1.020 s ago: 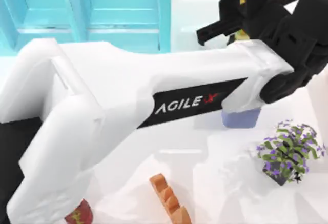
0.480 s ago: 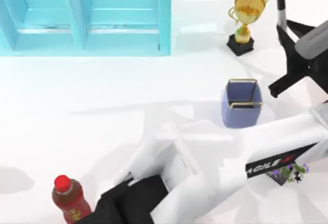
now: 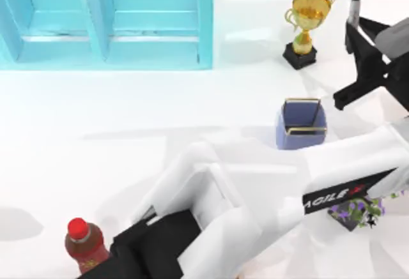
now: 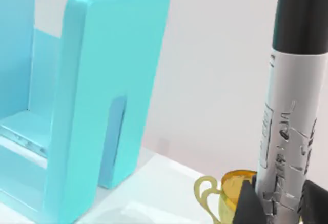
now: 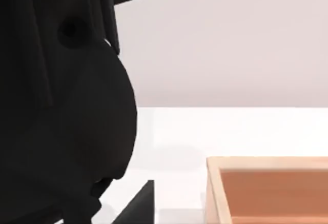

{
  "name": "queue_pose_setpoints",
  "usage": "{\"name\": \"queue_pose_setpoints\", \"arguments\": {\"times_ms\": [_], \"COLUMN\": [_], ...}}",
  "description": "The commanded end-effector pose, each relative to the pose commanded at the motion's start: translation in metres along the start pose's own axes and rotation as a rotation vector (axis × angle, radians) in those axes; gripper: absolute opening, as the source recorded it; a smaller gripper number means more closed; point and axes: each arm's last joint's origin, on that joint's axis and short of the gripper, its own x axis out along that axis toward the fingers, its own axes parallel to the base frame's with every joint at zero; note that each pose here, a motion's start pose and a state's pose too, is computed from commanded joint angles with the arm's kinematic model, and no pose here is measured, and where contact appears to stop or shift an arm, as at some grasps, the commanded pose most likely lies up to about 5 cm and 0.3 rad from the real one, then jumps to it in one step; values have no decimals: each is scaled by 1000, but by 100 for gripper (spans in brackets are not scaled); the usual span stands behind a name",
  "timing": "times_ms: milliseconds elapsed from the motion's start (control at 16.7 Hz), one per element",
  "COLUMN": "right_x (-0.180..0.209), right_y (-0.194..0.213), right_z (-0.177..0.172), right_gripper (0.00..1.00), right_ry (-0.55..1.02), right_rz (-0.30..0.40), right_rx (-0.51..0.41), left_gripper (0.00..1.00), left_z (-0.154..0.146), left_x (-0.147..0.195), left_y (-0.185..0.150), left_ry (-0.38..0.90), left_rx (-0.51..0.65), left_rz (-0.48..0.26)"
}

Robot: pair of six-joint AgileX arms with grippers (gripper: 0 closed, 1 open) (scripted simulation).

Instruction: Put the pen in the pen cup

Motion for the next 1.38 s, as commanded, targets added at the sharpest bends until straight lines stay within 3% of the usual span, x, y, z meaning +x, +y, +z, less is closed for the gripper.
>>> {"name": "queue_pose_setpoints", "arguments": {"times_ms": [360, 720, 1380], "right_x": [0, 0, 0], "right_y": [0, 0, 0], "right_z": [0, 0, 0], "right_gripper": [100, 100, 100], "right_ry": [0, 0, 0], "right_rz": [0, 0, 0], "right_rx": [0, 0, 0], "left_gripper": [0, 0, 83], "left_z": [-5, -7, -7], "left_x": [-2, -5, -5], "left_y": [28, 32, 32], "left_ry": [-15, -16, -16], "left_rx": [206, 237, 237], "left_rz": [37, 34, 34]}}
